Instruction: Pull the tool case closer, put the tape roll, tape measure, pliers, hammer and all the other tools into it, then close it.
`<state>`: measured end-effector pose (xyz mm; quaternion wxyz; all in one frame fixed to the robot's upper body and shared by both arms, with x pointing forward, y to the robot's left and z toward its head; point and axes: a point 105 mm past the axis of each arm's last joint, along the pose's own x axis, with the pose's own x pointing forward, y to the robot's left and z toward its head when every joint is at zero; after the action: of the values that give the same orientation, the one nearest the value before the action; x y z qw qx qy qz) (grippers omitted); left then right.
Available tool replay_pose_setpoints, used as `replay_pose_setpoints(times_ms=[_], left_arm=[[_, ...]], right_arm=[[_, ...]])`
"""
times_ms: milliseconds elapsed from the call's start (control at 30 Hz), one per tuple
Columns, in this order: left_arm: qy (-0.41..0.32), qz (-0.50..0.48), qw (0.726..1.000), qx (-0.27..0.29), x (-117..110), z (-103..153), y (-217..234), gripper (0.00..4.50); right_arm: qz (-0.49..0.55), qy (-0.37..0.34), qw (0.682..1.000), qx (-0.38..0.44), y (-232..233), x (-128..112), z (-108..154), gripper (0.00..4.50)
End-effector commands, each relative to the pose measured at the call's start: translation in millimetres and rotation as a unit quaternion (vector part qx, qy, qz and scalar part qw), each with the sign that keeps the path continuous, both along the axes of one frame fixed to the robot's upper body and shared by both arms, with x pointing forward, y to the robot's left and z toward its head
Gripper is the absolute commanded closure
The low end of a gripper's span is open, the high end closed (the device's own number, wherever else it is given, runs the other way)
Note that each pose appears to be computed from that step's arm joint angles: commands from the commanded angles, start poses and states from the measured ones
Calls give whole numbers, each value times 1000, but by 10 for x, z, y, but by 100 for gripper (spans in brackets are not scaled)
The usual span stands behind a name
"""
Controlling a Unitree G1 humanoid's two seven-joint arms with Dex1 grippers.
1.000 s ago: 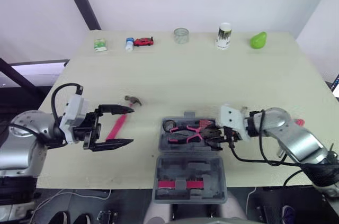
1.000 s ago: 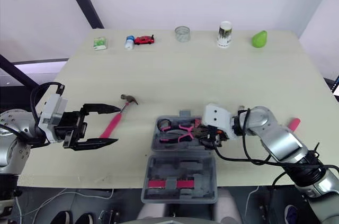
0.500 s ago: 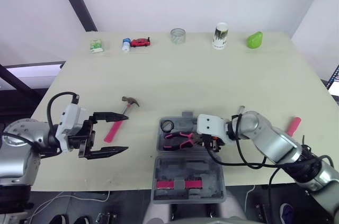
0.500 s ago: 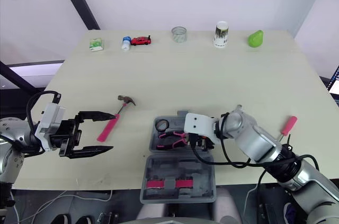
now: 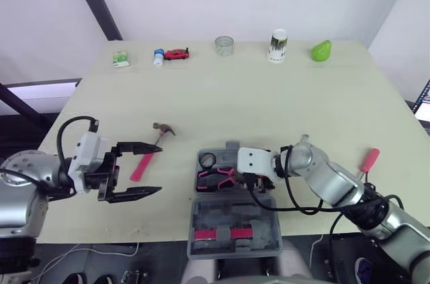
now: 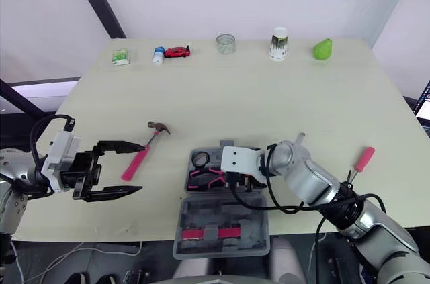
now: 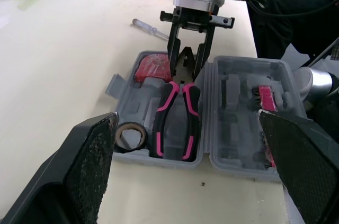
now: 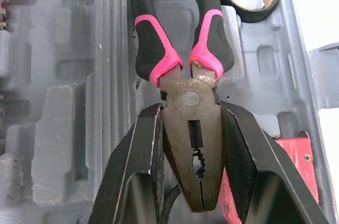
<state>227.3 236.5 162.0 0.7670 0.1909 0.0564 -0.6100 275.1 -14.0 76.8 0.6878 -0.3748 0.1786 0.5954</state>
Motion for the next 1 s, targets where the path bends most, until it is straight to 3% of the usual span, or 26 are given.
replay_pose_setpoints(times_ms=[33, 100, 167, 267, 567, 700, 867, 1000], left_arm=[[-20, -10, 1000, 2, -23, 110, -17, 0], [-20, -10, 1000, 2, -18, 109, -16, 0], [-21, -10, 1000, 1, -11, 108, -16, 0], [-21, -11, 1000, -1, -3, 111, -33, 0], [-23, -5, 1000, -8, 22, 110, -34, 0], [-26, -2, 1000, -10, 22, 101, -32, 0], [-26, 1, 1000, -12, 14, 84, -22, 0], [-24, 3, 1000, -12, -2, 61, -11, 0]], right_arm=[[17, -11, 1000, 6, 69, -47, -5, 350], [14, -13, 1000, 10, 66, -41, -1, 250], [13, -13, 1000, 12, 52, -37, -4, 187], [10, -17, 1000, 15, 23, -11, 12, 52], [11, -12, 993, 121, 147, 46, 290, 52], [10, -20, 987, 159, 212, 118, 309, 178], [21, -15, 986, 166, 273, 135, 199, 442], [26, -3, 985, 173, 307, 129, 146, 448]])
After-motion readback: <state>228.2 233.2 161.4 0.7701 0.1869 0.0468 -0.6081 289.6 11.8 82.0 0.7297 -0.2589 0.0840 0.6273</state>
